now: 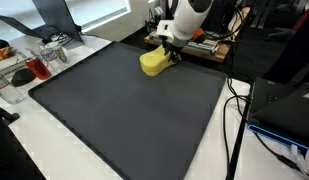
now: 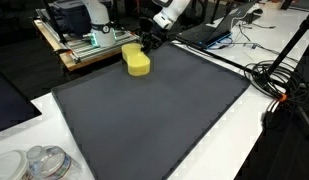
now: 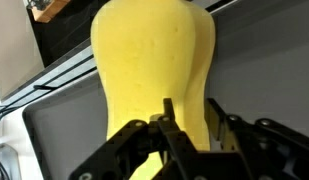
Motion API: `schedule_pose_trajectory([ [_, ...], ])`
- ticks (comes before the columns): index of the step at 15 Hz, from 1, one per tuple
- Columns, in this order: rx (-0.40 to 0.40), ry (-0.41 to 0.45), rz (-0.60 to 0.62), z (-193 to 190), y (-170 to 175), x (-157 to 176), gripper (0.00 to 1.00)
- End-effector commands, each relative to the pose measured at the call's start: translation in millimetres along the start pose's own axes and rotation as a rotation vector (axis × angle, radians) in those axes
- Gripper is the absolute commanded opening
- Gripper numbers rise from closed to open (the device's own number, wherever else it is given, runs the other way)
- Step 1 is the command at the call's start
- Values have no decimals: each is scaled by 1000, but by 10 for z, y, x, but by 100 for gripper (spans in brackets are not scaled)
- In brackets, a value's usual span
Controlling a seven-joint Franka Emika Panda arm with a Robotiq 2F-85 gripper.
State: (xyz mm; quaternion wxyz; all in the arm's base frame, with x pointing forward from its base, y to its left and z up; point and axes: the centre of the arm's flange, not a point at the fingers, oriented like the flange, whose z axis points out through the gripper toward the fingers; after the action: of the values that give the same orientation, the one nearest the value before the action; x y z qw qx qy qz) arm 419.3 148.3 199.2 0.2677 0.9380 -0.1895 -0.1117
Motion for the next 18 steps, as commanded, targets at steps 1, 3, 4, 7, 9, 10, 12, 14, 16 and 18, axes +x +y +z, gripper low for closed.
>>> schedule_pose_trajectory([
  [1,-45,6,21,8,-70,63,35],
  [3,-62,0,26,17,-78,79,31],
  [4,-64,-3,25,22,-83,86,28],
  [7,-76,-9,27,18,-92,105,24],
  [9,-86,-14,27,16,-103,117,17],
  [10,-91,-16,26,18,-109,122,9],
  [12,-101,-20,24,24,-120,131,0],
  [14,-105,-24,21,28,-128,135,0],
  [16,-107,-26,18,21,-132,134,0],
  [18,-105,-23,19,-19,-105,124,0],
])
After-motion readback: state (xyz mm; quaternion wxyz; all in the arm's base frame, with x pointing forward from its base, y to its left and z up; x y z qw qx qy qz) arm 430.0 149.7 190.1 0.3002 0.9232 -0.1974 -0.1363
